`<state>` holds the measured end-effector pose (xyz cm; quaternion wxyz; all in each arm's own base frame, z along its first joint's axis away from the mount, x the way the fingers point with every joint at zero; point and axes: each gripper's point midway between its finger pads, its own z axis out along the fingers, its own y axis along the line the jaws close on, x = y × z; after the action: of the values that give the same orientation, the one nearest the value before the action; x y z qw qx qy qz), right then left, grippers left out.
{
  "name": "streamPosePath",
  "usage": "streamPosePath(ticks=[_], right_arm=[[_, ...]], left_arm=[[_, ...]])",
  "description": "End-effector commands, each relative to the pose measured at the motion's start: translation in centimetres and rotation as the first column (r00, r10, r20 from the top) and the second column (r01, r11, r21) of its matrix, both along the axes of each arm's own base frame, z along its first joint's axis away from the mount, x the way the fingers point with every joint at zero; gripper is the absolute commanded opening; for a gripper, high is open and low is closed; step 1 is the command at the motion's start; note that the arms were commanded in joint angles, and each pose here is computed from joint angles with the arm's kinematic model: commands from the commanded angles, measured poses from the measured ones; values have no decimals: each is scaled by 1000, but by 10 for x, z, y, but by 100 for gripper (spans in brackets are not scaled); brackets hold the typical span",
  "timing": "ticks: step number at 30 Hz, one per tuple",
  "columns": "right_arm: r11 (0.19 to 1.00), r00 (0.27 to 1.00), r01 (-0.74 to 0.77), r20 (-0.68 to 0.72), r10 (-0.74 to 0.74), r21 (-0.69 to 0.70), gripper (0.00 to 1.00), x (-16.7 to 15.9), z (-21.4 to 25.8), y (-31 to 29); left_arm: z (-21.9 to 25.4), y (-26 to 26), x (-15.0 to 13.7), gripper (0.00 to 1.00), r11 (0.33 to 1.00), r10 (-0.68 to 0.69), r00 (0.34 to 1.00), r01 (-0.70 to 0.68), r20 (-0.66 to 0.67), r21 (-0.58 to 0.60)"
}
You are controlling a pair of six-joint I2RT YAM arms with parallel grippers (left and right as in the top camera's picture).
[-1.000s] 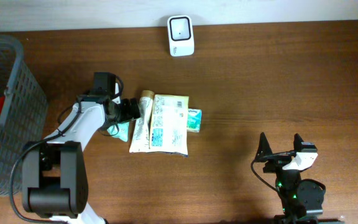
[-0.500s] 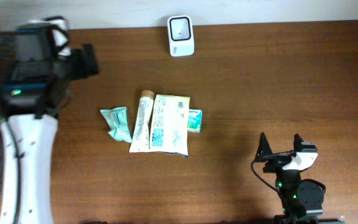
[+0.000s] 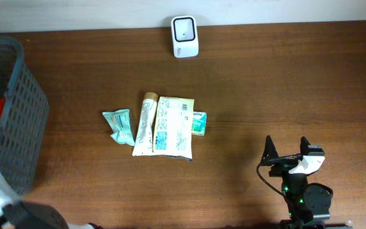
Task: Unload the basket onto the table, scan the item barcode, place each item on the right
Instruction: 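Grasp the spaghetti pack in the basket with the left gripper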
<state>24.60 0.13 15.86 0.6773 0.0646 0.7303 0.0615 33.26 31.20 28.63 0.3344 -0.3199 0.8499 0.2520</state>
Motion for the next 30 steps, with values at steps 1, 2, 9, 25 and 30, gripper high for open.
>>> streamPosePath(ticks=[1, 2, 9, 25, 30], right_arm=[[1000, 1000, -6, -5, 6, -4, 99, 0, -3, 1], [1000, 1000, -6, -5, 6, -4, 99, 0, -3, 1], [1000, 1000, -6, -5, 6, -4, 99, 0, -3, 1], [1000, 1000, -6, -6, 6, -4, 99, 0, -3, 1], [1000, 1000, -6, -6, 6, -4, 99, 0, -3, 1]], left_arm=[[-56, 20, 4, 99, 993, -120, 971, 116, -209, -33], [-71, 26, 5, 99, 988, -152, 954, 146, -259, -42], [-139, 46, 0, 97, 974, -217, 898, 174, -383, -145], [-231, 81, -12, 90, 952, -300, 799, 214, -521, -220], [-253, 77, -14, 66, 942, -321, 782, 208, -535, -263]])
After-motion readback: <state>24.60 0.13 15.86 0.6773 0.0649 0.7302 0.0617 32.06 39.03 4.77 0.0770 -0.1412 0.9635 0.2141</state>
